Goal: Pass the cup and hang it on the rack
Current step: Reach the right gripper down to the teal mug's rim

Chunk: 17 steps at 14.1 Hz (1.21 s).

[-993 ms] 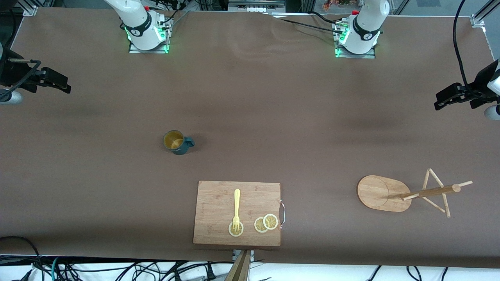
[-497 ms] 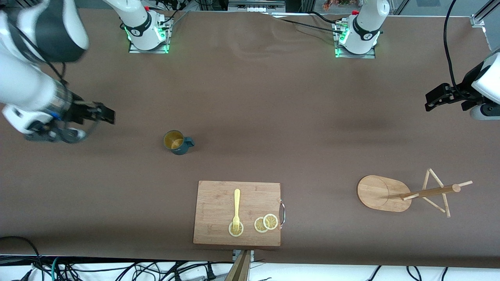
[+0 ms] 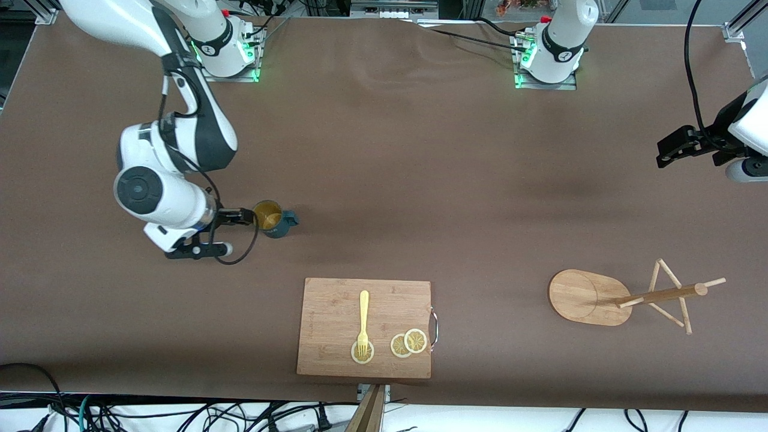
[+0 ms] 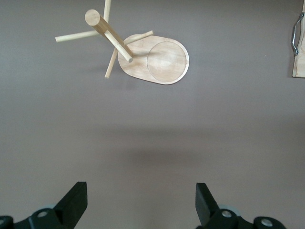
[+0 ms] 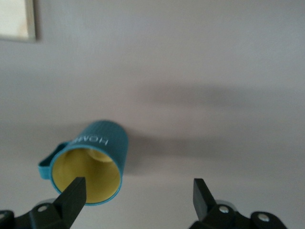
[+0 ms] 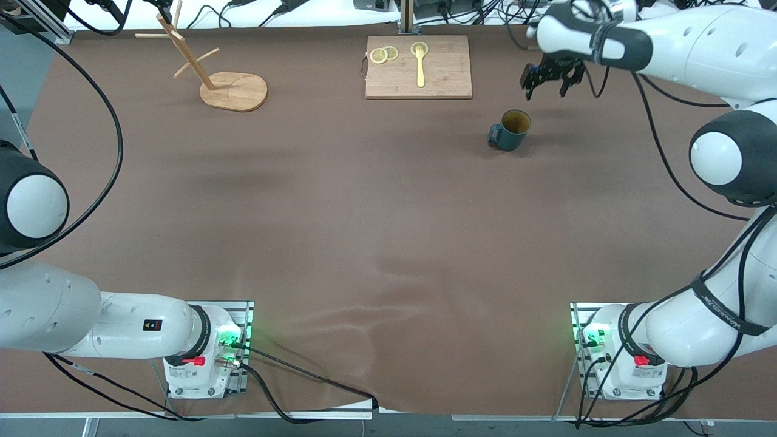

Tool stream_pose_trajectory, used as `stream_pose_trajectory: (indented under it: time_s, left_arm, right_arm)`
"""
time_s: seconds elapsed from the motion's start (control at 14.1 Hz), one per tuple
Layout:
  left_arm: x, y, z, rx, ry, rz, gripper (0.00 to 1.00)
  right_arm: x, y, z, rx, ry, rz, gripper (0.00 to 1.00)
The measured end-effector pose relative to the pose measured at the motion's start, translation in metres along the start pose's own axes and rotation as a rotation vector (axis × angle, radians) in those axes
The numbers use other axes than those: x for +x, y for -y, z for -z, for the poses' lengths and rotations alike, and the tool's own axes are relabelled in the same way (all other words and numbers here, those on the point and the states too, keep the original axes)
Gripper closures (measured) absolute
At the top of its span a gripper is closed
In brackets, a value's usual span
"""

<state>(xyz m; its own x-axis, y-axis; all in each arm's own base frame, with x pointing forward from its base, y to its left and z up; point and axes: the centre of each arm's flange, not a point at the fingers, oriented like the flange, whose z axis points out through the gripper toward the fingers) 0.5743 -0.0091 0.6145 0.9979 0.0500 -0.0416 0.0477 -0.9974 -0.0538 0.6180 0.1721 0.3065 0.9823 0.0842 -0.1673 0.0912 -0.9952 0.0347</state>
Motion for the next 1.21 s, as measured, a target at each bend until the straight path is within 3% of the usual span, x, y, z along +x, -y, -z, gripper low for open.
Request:
stream_pose_trajectory:
  time_s: [0.35,0.92,0.99,1.21]
  left_arm:
    - [-0.002,0.000,0.002,0.001,0.005,-0.001,0.00]
    - [-0.002,0.003,0.001,0.001,0.006,0.006,0.00]
    - [-0.002,0.002,0.002,0.001,0.006,0.004,0.00]
    - [-0.003,-0.002,0.002,0.001,0.005,-0.003,0.00]
  right_arm:
    - [-0.021,0.015,-0.052,0.015,-0.073,0.018,0.04]
    - [-0.022,0.014,-0.064,0.017,-0.083,0.018,0.89]
    - [-0.021,0.015,-0.061,0.019,-0.090,0.018,0.96]
    - [-0.014,0.029,-0.041,0.026,-0.125,0.039,0.96]
